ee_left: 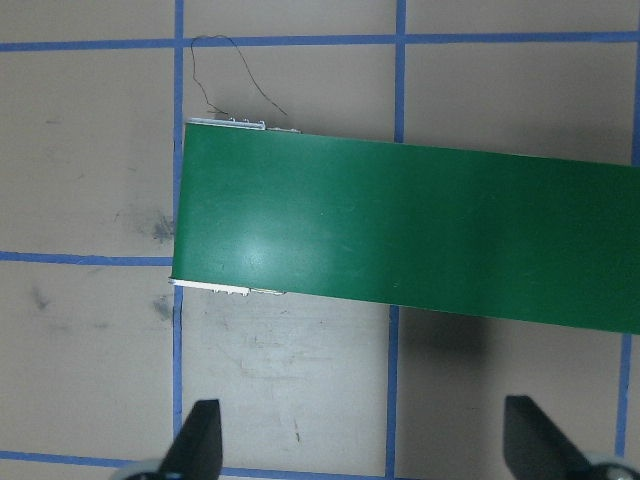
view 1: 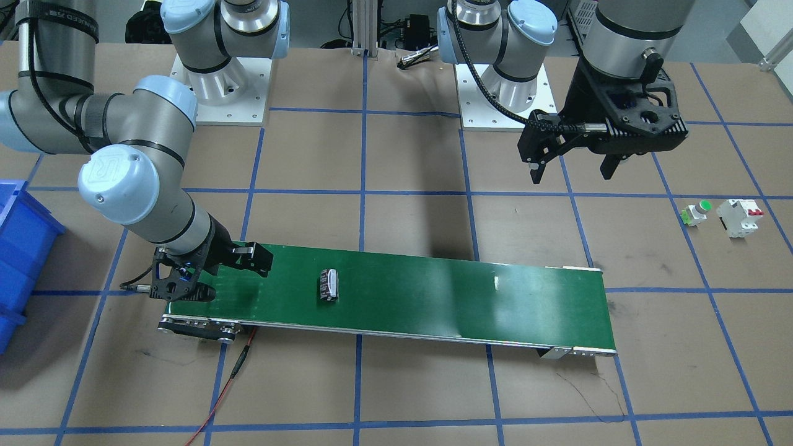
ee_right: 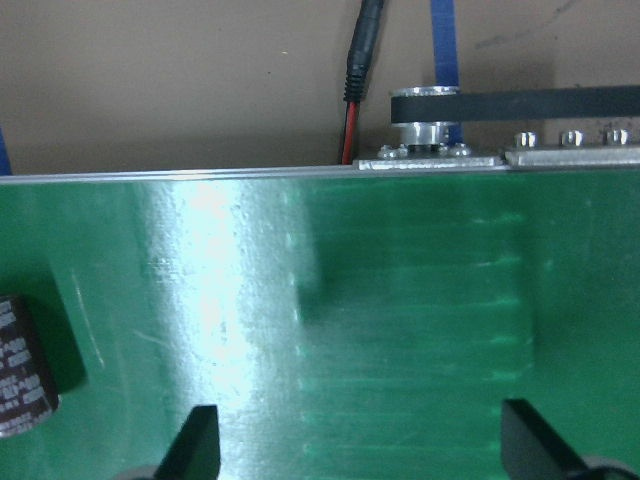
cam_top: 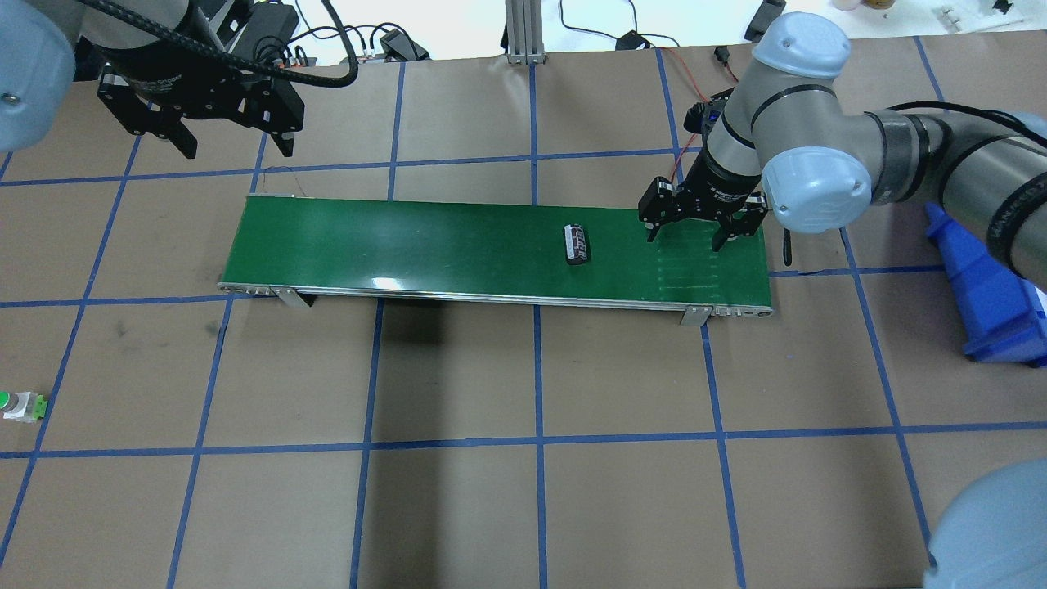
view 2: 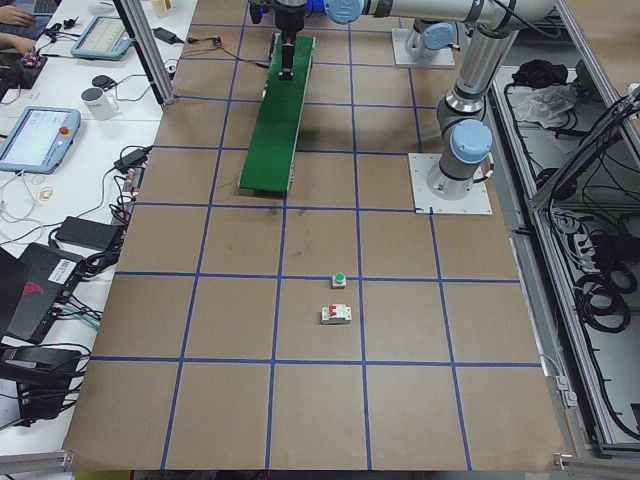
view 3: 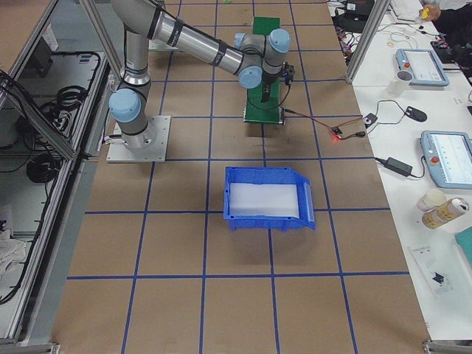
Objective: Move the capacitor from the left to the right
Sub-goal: 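Hold the right gripper open above the belt as the capacitor approaches, then close the right gripper on the capacitor and lift it off the belt, then carry the capacitor with the right gripper into the blue bin and release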
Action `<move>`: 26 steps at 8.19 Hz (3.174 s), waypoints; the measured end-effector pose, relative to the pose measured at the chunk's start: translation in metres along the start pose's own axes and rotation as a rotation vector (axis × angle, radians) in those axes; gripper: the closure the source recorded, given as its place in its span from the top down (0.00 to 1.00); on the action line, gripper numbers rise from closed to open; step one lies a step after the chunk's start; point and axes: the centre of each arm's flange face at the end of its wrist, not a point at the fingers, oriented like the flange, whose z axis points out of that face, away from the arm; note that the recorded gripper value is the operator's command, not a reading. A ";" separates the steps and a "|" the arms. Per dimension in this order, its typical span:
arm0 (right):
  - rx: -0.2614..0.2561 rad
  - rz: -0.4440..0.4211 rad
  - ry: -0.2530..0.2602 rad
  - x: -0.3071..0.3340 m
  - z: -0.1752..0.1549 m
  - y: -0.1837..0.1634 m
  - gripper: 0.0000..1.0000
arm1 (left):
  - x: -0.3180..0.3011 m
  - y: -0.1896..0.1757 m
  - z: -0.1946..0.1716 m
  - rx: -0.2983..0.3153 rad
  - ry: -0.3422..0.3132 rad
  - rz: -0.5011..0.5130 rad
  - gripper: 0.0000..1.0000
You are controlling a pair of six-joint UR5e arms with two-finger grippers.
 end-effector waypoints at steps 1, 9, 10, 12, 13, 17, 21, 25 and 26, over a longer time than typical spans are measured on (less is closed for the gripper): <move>0.003 0.006 -0.001 -0.001 0.000 0.000 1.00 | 0.000 0.000 0.000 0.000 0.000 0.000 1.00; 0.013 0.002 -0.002 -0.005 0.002 0.000 0.97 | -0.001 0.000 0.000 0.001 0.000 -0.002 1.00; 0.015 -0.002 0.000 -0.004 0.004 -0.002 0.93 | -0.001 0.000 0.000 0.001 0.000 -0.001 1.00; 0.012 -0.013 0.004 -0.004 0.010 -0.004 0.70 | -0.001 -0.001 0.001 0.000 0.000 -0.001 1.00; 0.011 -0.018 0.006 -0.003 0.012 -0.005 0.44 | -0.001 -0.001 0.001 -0.001 0.000 -0.001 1.00; 0.002 -0.069 0.061 0.003 0.015 -0.005 0.00 | -0.001 -0.002 0.001 0.008 0.003 -0.005 1.00; 0.080 -0.144 0.156 0.023 -0.030 -0.020 0.00 | -0.001 -0.003 0.000 0.012 0.006 -0.007 1.00; 0.141 -0.243 0.258 0.179 -0.123 -0.037 0.00 | -0.002 -0.002 -0.001 0.015 0.006 -0.007 1.00; 0.141 -0.296 0.276 0.233 -0.140 -0.035 0.00 | -0.002 -0.002 -0.001 0.015 0.005 -0.007 1.00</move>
